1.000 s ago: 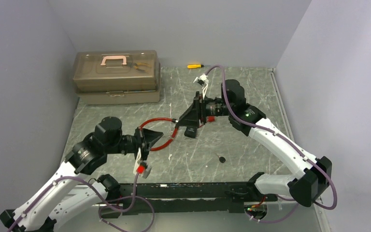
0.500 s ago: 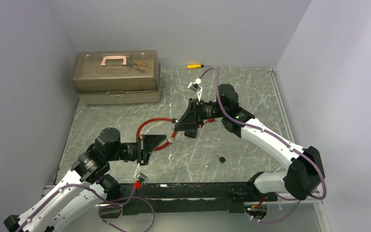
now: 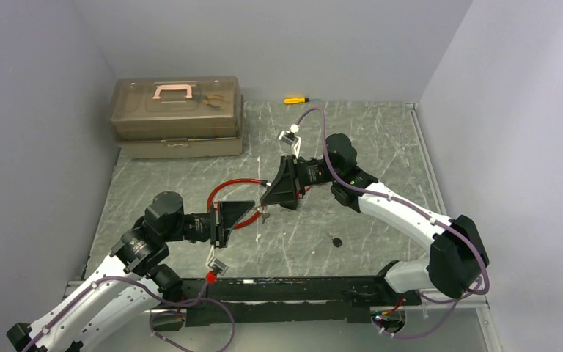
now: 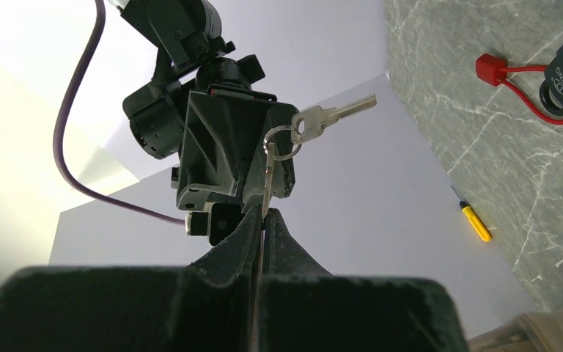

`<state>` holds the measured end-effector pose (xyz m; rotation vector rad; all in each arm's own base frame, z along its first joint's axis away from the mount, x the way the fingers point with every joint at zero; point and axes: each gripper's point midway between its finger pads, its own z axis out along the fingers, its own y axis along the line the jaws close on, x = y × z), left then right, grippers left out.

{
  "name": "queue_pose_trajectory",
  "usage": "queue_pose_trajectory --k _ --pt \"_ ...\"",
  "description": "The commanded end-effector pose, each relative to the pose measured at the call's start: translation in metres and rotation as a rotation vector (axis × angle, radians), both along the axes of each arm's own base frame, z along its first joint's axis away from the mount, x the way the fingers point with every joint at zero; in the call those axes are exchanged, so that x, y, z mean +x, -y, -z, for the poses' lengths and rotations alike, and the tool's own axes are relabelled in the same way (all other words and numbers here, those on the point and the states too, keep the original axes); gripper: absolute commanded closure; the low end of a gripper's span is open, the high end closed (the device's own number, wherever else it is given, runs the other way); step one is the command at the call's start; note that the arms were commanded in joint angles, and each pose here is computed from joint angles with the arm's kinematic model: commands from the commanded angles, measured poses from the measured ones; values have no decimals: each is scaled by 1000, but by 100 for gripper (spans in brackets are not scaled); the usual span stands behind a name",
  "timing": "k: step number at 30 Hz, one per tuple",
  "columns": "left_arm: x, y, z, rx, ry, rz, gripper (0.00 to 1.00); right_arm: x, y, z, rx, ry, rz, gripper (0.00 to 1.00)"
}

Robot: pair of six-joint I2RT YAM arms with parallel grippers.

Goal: Unlock with the key

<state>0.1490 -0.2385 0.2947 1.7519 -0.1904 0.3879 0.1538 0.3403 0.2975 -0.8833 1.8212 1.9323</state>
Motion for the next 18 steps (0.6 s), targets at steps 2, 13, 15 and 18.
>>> queue_pose_trajectory --k 2,13,15,18 --pt "-4 4 -17 -20 156 38 100 -11 -3 -5 32 21 -64 70" --pt "-3 4 -19 -34 147 29 100 -13 -4 -2 35 9 -68 100" --pt "-2 3 -19 -36 146 26 100 -14 -3 -4 38 15 -58 100" --pt "1 2 -20 -45 141 5 100 -17 -1 -5 44 13 -58 100"
